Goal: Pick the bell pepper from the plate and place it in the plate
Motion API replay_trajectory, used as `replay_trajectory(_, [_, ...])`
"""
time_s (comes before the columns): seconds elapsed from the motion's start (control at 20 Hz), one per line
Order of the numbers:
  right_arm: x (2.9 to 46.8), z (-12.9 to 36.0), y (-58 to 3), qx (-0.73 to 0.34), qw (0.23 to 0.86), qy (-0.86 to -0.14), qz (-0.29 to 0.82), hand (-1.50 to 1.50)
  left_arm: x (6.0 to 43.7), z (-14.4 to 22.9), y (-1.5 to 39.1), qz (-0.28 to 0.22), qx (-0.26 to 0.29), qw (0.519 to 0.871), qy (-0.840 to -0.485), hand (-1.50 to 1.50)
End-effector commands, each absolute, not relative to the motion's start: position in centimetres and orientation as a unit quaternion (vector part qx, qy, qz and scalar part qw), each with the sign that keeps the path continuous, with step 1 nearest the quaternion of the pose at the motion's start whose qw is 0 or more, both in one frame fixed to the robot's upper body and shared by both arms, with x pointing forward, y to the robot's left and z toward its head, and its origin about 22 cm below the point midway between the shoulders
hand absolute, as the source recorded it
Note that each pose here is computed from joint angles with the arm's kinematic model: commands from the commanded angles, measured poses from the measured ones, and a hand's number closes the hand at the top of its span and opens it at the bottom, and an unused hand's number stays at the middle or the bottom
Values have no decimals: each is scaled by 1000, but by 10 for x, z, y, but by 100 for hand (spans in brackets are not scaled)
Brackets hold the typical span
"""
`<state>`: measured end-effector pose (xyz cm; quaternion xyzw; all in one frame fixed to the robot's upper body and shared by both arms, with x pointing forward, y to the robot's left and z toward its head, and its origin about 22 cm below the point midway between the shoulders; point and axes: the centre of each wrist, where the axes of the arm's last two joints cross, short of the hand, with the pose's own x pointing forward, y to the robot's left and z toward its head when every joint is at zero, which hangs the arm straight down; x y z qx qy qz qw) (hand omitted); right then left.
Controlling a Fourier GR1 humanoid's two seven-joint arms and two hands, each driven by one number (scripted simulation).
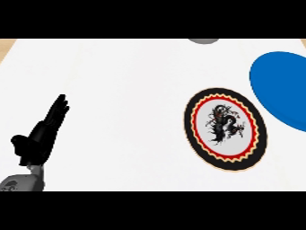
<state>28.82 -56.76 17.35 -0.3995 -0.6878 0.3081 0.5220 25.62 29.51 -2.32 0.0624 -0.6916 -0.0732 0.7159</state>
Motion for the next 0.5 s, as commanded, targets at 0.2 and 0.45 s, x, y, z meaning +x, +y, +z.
replay_trajectory(0.2, [346,137,-508,-368,534,-692,317,150,262,-18,303,-80,62,717,-690,0])
replay_trajectory(0.45, [378,130,-468,-360,546,-684,322,150,262,-25,292,-75,52,717,-691,0])
